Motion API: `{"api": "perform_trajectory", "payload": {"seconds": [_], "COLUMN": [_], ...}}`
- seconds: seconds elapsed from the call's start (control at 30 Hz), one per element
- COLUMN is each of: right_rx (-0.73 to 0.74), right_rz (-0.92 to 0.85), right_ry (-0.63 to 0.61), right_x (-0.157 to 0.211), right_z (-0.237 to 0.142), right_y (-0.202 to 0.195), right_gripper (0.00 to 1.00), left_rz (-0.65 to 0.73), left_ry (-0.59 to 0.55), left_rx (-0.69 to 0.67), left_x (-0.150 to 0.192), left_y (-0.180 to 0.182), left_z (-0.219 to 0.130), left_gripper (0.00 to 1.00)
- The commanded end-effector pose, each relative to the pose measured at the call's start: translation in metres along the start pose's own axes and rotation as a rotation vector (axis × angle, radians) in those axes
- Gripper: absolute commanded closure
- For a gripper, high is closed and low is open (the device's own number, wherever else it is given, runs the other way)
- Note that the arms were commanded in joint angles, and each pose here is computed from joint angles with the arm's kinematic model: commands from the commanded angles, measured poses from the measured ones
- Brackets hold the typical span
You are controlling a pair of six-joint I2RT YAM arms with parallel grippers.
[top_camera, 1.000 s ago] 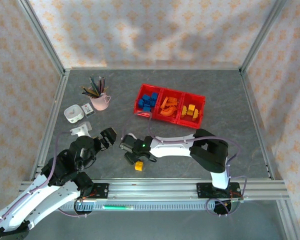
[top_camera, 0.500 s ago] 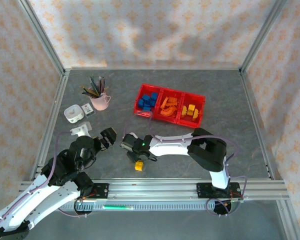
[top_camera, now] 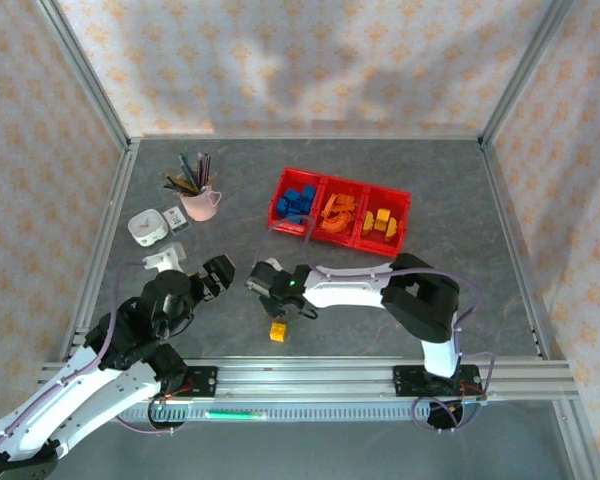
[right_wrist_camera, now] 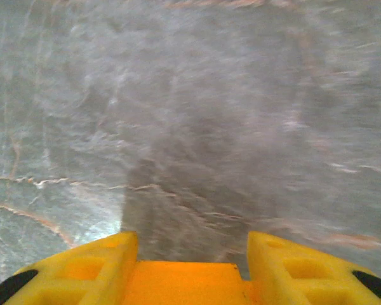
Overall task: Sort the legos into containers by color
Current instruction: Pick up the lego from the bottom-center of the table, then place the lego in the container.
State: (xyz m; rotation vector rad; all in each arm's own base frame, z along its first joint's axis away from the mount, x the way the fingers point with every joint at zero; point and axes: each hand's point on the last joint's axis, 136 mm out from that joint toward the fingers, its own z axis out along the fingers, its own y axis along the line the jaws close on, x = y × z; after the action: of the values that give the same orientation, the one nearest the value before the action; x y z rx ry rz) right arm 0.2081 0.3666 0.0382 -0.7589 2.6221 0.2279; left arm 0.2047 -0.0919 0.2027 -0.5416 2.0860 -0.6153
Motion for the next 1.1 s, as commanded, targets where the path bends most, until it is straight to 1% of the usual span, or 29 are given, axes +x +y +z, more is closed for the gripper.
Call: {"api": "perform_trajectory", "payload": {"seconds": [0.0, 0.1, 0.2, 0.4, 0.57, 0.63, 0.73, 0.8, 0.9, 0.97, 1.07], "right_rx": [0.000, 0.006, 0.050, 0.197, 0.352, 0.394, 0.403, 0.406, 0.450, 0.459, 0.431], "right_rz": [0.106, 0.197, 0.312, 0.511, 0.678, 0.724, 0.764, 0.766, 0.767, 0.766, 0.746], "right_ry": [-0.088, -0.125, -0.155, -0.237, -0.280, -0.295, -0.307, -0.312, -0.309, -0.300, -0.303], "right_x": [-0.023, -0.034, -0.043, -0.058, -0.060, -0.060, -0.065, -0.071, -0.076, -0.078, -0.085], "right_z": [-0.031, -0.043, -0.054, -0.082, -0.095, -0.097, -0.092, -0.088, -0.081, -0.075, -0.073], "right_y": [-0.022, -0.051, -0.096, -0.194, -0.281, -0.307, -0.331, -0.339, -0.352, -0.357, -0.354], "right_gripper": [0.68, 0.68, 0.68, 0.68, 0.69, 0.68, 0.68, 0.68, 0.66, 0.61, 0.53], "left_rz": [0.018, 0.037, 0.062, 0.126, 0.174, 0.186, 0.201, 0.210, 0.215, 0.215, 0.218], "left_ry": [-0.007, 0.013, 0.040, 0.086, 0.123, 0.128, 0.129, 0.136, 0.140, 0.140, 0.136], "left_rx": [0.050, 0.088, 0.129, 0.199, 0.242, 0.264, 0.271, 0.277, 0.276, 0.280, 0.274], "left_x": [-0.006, -0.005, -0.001, 0.006, 0.013, 0.014, 0.015, 0.016, 0.017, 0.018, 0.017], "left_y": [-0.017, -0.033, -0.049, -0.080, -0.105, -0.113, -0.121, -0.126, -0.129, -0.131, -0.129], "left_z": [0.002, 0.009, 0.019, 0.038, 0.057, 0.063, 0.072, 0.077, 0.082, 0.084, 0.085], "left_gripper": [0.01, 0.01, 0.01, 0.01, 0.01, 0.01, 0.01, 0.01, 0.01, 0.01, 0.01]}}
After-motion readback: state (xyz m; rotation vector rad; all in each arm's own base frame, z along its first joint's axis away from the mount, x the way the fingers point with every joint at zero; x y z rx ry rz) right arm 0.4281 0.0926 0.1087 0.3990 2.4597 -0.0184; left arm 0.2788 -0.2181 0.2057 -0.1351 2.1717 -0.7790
